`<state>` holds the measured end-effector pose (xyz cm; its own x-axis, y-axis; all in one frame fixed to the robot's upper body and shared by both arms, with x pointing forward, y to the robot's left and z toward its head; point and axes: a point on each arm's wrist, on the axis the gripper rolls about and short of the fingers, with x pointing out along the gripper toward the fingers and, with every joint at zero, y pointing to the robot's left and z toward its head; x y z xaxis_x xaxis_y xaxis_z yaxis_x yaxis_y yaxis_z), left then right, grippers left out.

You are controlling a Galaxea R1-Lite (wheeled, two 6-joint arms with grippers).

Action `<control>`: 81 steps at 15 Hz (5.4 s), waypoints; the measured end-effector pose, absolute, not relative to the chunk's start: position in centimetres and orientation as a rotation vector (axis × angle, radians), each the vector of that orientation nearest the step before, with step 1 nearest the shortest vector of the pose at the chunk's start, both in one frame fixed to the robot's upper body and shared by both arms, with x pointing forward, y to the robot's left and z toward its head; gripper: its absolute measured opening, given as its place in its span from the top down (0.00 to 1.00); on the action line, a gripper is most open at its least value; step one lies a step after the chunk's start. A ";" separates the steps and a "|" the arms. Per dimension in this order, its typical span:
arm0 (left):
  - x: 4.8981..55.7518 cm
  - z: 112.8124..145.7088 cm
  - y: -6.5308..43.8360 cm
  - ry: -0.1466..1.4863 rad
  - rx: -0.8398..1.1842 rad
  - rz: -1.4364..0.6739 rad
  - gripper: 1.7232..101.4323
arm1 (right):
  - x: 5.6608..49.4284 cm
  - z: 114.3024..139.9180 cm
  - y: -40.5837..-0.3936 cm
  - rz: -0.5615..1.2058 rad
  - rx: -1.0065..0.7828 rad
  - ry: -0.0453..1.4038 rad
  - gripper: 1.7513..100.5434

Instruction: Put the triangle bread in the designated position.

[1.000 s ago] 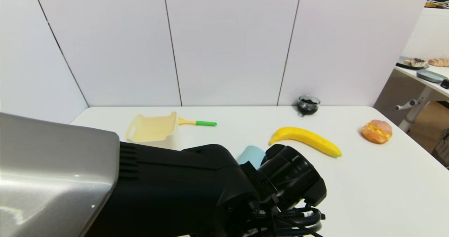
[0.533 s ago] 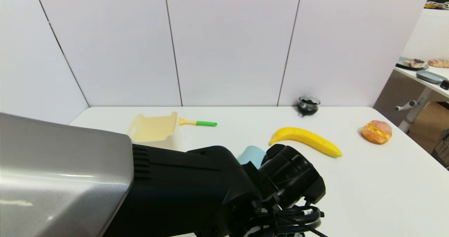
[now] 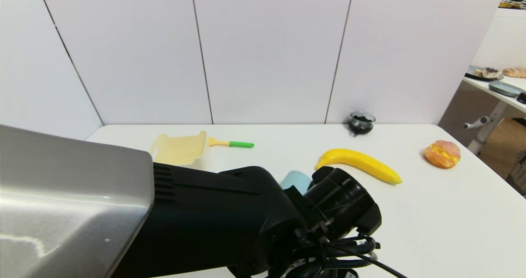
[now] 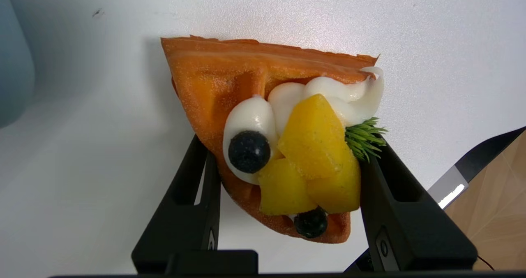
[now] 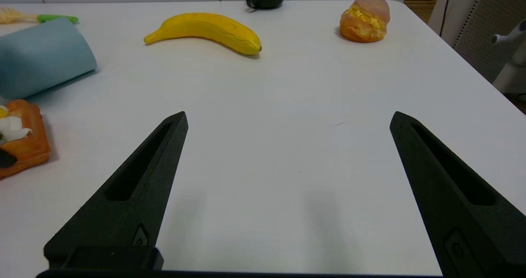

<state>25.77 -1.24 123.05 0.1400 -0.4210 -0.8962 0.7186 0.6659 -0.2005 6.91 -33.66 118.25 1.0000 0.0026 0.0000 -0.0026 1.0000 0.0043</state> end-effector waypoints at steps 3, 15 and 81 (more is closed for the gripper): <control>25.6 125.5 -0.4 1.113 0.266 -0.859 0.49 | 6.9 118.2 -33.7 0.003 0.005 0.000 0.03; 27.8 135.6 5.9 0.795 0.128 -0.879 0.50 | 6.9 118.2 -33.7 0.003 0.005 0.000 0.03; 36.8 132.6 33.5 0.794 0.149 -0.108 0.08 | 6.9 118.2 -33.7 0.003 0.004 0.000 0.03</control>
